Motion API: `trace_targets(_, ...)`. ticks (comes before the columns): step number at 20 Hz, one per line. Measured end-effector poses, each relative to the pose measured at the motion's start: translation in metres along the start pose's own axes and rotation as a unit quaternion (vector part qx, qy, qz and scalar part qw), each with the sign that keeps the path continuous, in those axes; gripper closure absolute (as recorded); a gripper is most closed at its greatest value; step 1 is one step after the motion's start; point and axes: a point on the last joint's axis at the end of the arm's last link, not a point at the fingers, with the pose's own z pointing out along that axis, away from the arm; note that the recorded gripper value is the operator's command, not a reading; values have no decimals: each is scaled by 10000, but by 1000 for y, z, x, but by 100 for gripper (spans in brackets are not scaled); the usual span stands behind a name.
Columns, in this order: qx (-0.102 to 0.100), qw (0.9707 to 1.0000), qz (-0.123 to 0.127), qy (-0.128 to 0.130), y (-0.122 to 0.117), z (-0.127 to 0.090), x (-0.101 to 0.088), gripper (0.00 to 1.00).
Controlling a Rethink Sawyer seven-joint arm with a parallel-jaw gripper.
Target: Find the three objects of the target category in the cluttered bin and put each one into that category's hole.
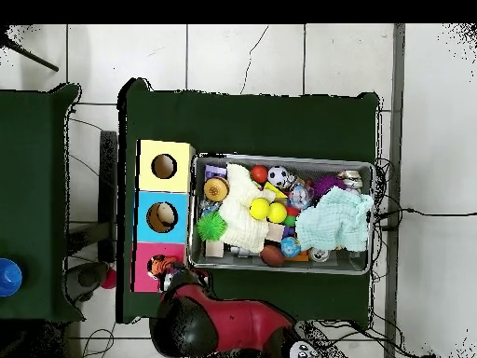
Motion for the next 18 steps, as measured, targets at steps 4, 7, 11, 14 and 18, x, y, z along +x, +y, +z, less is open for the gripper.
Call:
trace_targets(4,-59,10000,17,-21,0,-1,-4,100)
trace_targets(7,-122,9999,19,-31,1,-1,-7,100)
trace_targets(11,-229,9997,-4,3,6,1,-7,100)
trace_targets(14,-290,9996,-15,39,9,2,-6,100)
trace_targets(18,-356,9993,-32,86,12,4,-4,100)
